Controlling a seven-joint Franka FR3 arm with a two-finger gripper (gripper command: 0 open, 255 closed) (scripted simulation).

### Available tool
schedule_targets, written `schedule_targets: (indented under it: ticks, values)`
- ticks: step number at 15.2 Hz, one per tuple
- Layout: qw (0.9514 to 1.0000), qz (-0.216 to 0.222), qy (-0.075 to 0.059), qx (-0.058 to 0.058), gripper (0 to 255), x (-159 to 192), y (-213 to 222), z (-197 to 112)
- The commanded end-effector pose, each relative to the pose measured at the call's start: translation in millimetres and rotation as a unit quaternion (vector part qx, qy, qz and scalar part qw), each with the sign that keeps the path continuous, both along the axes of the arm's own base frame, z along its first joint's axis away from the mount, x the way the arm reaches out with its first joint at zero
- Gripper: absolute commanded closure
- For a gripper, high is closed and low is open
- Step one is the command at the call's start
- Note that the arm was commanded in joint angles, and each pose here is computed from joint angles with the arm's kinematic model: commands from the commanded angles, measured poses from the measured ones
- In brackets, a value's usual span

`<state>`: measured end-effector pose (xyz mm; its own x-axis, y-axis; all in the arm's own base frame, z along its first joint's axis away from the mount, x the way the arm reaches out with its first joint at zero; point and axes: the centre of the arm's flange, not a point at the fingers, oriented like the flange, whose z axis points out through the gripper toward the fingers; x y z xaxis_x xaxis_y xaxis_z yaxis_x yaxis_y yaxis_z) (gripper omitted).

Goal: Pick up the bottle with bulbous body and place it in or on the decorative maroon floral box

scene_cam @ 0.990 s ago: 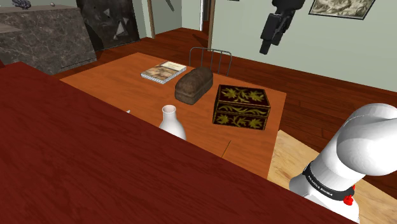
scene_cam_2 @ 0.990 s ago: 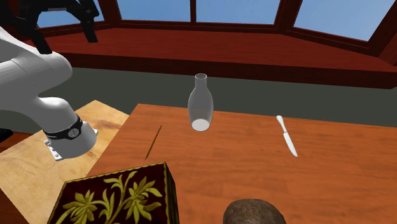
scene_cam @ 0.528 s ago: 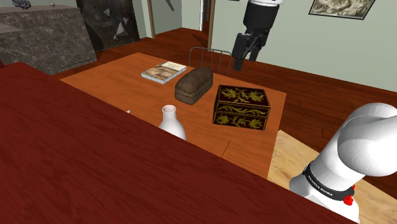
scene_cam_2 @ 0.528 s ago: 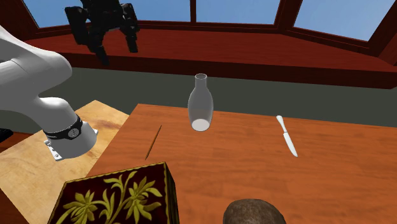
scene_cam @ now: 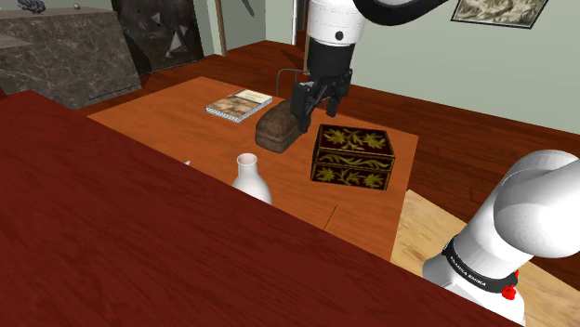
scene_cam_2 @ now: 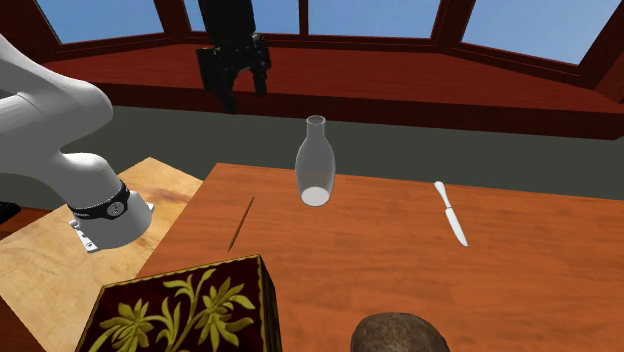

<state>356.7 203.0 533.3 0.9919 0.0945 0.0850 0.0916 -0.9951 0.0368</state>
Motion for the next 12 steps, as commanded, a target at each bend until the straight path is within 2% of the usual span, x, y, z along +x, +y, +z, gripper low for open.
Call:
schedule_targets:
  ticks: [1,12]
  values:
    - [1.0000,-0.007,0.001,0.004,0,8.5,19.7,-12.0]
    - [0.9991,-0.038,0.008,0.019,0,54.1,130.9,-72.2]
